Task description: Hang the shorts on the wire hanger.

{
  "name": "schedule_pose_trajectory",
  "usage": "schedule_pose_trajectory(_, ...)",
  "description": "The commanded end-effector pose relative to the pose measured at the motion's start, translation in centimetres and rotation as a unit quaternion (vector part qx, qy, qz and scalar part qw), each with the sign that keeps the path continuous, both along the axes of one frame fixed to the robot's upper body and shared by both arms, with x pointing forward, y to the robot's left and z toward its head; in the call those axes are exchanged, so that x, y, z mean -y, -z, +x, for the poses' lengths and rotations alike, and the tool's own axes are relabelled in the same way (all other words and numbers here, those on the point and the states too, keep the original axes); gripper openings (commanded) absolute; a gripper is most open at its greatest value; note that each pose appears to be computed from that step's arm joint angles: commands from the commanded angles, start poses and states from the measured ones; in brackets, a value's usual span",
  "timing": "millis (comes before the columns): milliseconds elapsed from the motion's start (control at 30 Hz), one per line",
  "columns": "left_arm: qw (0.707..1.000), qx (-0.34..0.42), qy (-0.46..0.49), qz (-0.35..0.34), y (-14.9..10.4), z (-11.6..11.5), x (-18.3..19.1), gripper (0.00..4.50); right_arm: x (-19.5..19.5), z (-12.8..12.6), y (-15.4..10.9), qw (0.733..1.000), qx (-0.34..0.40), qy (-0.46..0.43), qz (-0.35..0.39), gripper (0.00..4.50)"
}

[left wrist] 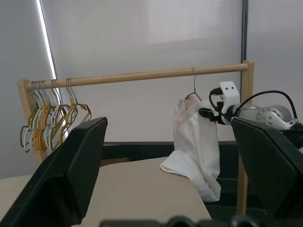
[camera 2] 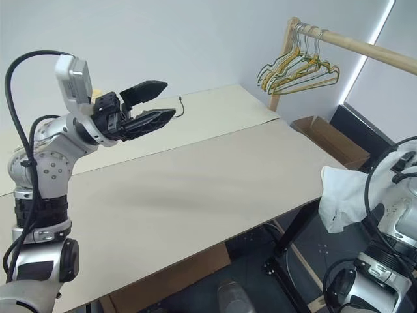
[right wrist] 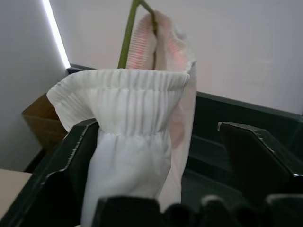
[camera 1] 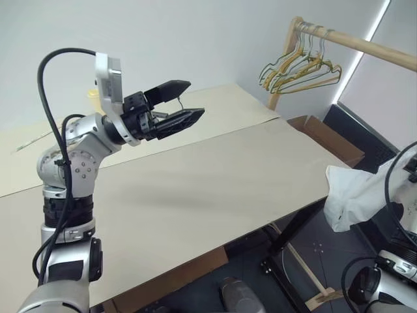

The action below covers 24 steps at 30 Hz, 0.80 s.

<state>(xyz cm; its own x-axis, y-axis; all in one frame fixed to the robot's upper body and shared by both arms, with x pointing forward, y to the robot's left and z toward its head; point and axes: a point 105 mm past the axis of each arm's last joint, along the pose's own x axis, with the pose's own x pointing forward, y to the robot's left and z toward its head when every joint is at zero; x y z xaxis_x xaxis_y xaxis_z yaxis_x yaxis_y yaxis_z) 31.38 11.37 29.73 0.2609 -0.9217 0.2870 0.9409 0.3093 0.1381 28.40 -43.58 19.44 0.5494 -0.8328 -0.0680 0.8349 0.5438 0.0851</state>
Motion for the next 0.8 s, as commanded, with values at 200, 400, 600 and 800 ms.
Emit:
schedule_pose_trajectory(200,0.999,0.029,0.017,0.003,-1.38,-0.10,0.53,4.50,-0.34,-0.84,-1.09,1.000,0.017,-0.011,-0.006,2.15)
schedule_pose_trajectory(400,0.999,0.029,0.020,0.004,-1.46,-0.12,0.57,4.50,0.05,-1.01,-1.17,1.000,0.013,-0.016,-0.001,2.15)
schedule_pose_trajectory(600,0.999,0.031,0.020,0.005,-1.45,-0.22,0.59,4.50,0.30,-1.04,-1.08,0.999,0.026,-0.028,0.029,1.49)
schedule_pose_trajectory(800,0.999,0.033,0.020,0.004,-1.54,-0.21,0.68,4.50,0.25,-1.09,-0.95,0.999,0.021,-0.029,0.030,0.03)
